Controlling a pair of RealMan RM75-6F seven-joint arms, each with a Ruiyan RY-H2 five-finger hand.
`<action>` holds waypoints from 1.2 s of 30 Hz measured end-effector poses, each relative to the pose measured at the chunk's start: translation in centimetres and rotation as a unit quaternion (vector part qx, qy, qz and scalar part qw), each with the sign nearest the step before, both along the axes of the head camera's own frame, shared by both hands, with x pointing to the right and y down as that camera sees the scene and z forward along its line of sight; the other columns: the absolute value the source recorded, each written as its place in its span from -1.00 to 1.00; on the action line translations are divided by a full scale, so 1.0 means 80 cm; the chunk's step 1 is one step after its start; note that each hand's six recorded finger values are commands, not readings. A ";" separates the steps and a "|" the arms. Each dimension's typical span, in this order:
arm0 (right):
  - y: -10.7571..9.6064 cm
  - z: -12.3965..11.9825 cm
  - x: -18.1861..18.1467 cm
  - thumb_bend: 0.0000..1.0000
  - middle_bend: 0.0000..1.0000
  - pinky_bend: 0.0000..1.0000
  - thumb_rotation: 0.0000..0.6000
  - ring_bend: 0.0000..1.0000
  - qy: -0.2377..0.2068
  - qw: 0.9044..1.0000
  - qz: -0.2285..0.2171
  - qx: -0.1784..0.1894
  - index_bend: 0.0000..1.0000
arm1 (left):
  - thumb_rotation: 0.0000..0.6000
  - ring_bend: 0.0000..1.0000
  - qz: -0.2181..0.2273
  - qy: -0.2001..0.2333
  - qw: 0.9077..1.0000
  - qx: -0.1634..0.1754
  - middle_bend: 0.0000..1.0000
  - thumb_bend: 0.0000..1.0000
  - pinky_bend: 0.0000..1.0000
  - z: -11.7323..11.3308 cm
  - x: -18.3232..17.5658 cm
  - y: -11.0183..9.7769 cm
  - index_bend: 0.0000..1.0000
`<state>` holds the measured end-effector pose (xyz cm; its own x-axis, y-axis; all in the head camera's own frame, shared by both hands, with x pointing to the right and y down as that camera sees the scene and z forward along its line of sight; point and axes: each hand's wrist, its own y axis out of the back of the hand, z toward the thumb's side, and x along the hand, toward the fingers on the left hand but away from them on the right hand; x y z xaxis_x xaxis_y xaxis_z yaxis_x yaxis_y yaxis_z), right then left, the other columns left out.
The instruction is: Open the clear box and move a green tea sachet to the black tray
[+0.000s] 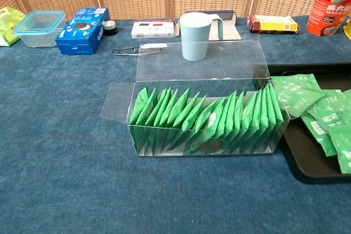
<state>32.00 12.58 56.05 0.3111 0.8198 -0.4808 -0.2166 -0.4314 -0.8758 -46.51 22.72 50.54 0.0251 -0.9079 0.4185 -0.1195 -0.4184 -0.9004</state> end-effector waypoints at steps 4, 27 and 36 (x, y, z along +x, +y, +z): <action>0.001 -0.007 0.003 -0.33 -0.97 -0.96 1.00 -0.99 -0.007 1.000 0.014 0.008 -0.73 | 1.00 -1.00 -0.003 0.001 1.000 -0.002 -0.93 -0.55 -0.56 0.000 -0.002 0.003 -0.81; 0.110 -0.022 0.077 -0.33 -0.93 -0.97 1.00 -0.99 -0.052 0.979 0.195 0.016 -0.67 | 1.00 -1.00 -0.038 -0.007 0.998 -0.051 -0.93 -0.55 -0.56 0.015 -0.018 0.060 -0.81; 0.132 -0.033 0.081 -0.33 -0.92 -0.97 1.00 -0.99 -0.063 0.977 0.200 0.033 -0.65 | 1.00 -1.00 -0.033 -0.003 0.998 -0.054 -0.93 -0.55 -0.56 0.012 -0.012 0.062 -0.81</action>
<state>38.46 23.15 53.38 0.0128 0.9161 -0.4008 0.0683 -0.4007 -0.9137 -47.45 27.67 51.53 -0.0360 -0.8572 0.5137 -0.1444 -0.5042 -0.8514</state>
